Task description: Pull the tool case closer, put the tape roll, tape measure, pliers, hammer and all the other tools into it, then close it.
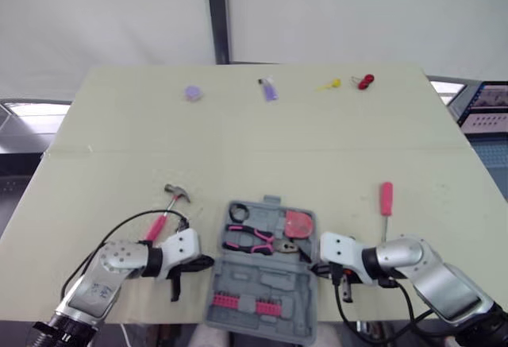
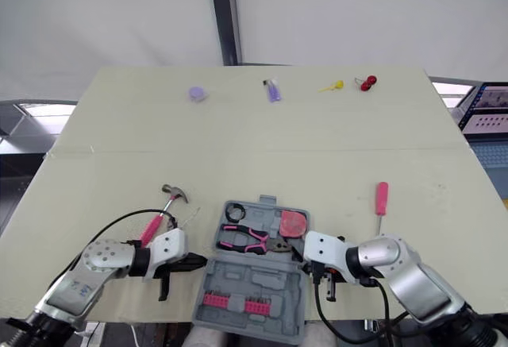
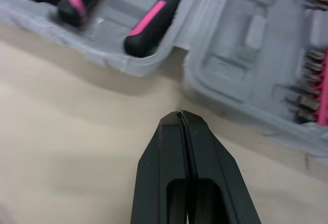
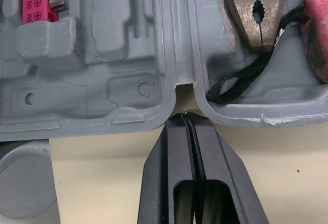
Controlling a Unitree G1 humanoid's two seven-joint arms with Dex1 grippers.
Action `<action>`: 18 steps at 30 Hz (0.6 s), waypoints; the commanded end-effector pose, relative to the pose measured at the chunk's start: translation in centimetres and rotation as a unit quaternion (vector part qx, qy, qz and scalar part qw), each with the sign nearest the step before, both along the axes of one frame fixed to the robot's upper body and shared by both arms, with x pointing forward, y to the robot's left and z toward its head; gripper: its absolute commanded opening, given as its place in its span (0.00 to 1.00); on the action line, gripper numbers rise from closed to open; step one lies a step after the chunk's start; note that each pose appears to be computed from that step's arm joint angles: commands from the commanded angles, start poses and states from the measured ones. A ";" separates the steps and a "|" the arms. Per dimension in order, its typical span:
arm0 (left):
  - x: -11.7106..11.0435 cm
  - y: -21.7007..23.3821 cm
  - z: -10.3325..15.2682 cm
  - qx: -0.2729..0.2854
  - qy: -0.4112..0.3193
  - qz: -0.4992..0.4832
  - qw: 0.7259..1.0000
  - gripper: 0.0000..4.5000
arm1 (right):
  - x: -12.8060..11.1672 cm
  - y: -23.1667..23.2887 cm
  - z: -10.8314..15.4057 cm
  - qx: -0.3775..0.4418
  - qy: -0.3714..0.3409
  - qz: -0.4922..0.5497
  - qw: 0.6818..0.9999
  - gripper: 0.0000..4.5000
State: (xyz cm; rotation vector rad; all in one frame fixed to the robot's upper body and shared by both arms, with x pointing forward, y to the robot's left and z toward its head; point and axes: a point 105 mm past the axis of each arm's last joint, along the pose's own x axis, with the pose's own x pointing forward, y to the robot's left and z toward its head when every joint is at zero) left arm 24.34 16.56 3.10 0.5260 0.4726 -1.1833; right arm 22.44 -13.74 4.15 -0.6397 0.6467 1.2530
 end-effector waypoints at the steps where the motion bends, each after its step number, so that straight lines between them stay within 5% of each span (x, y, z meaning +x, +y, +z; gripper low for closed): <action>1: 0.9 1.1 0.3 0.004 -0.011 0.025 1.000 0.00 | 0.1 0.6 0.3 0.008 -0.013 0.011 1.000 0.01; 18: 1.0 -2.8 -0.6 -0.024 0.010 -0.028 0.999 0.00 | 0.7 1.1 0.5 0.016 -0.021 0.009 1.000 0.01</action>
